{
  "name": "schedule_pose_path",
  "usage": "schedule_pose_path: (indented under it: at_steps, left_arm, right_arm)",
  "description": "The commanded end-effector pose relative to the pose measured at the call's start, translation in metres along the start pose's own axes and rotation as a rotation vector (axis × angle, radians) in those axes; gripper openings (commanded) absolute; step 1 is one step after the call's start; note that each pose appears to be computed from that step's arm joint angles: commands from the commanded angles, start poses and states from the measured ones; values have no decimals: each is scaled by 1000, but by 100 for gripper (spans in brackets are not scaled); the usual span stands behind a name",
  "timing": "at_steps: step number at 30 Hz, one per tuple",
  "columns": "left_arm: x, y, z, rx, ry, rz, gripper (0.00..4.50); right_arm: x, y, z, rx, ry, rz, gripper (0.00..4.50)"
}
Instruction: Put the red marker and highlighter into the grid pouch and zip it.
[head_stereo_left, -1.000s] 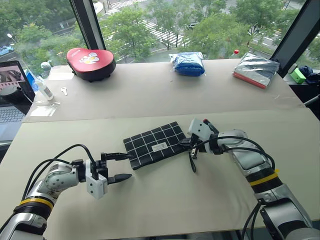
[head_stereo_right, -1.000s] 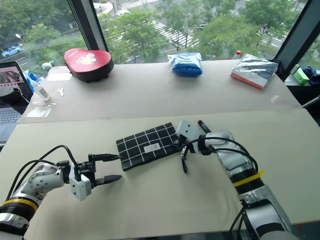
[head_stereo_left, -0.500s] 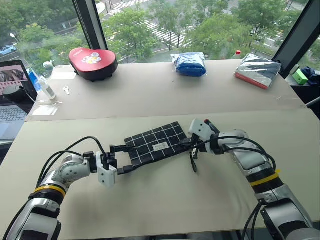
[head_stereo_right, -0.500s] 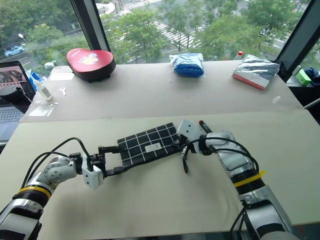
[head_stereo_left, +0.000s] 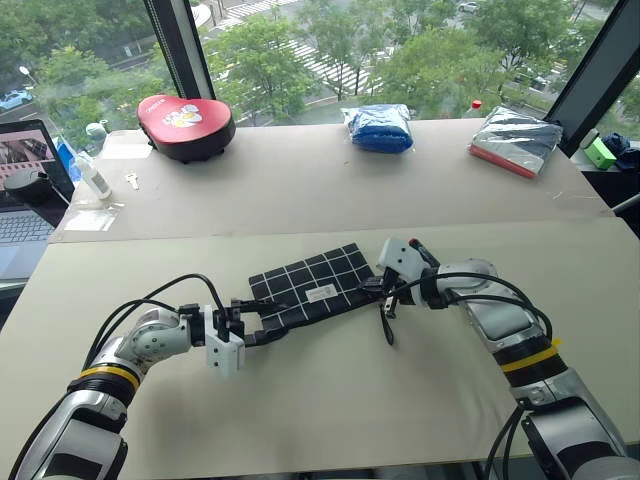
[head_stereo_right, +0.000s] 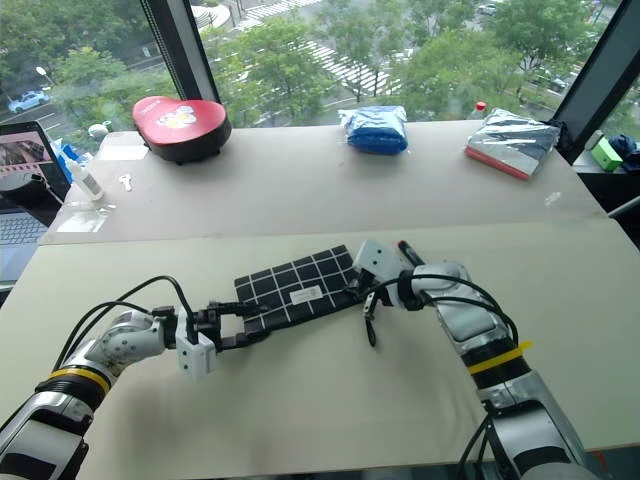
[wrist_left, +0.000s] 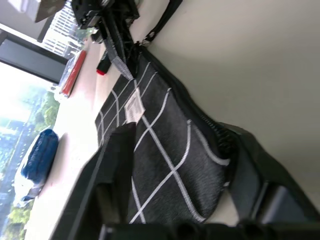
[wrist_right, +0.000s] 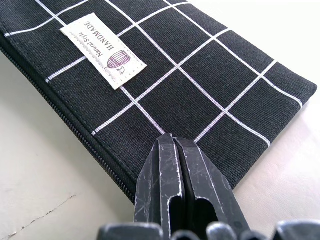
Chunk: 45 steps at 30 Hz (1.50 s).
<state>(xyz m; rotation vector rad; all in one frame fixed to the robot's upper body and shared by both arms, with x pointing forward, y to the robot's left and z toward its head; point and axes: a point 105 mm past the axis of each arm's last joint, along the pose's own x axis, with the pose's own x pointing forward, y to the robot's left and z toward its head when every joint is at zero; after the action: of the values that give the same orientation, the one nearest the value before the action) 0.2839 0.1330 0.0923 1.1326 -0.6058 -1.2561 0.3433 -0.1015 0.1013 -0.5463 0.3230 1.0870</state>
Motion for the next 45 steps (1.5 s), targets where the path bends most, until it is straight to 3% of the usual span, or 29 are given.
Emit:
schedule_pose_path:
  at_steps: [1,8,11,15,20,23,26,29,33,45]
  left_arm:
    - [8,-3,5,-17,-27,-12,2]
    - [9,2,6,-37,-25,2,2]
    - [11,6,6,-66,-14,13,0]
    - [11,8,6,-116,-8,26,0]
    - [6,24,0,-207,28,152,0]
    - [-3,45,-7,-283,64,312,0]
    - [-9,67,-12,-350,89,480,0]
    - [-10,76,-12,-382,102,560,0]
    - [-6,75,-7,-397,94,574,0]
    - [-3,61,-8,-412,105,558,0]
  right_arm:
    - [-6,-4,6,-10,-15,-16,0]
    - [-7,0,10,10,-40,13,0]
    - [-10,-2,22,69,-100,17,82]
    - [-19,-9,41,174,-199,19,223]
    - [-54,-9,80,430,-416,158,390]
    - [-82,-14,91,407,-478,130,390]
    - [-91,-26,77,346,-401,-8,390]
    - [-82,-37,49,302,-243,-146,390]
    - [-59,-44,27,248,-140,-234,390]
    - [-17,-70,42,220,-148,-337,390]
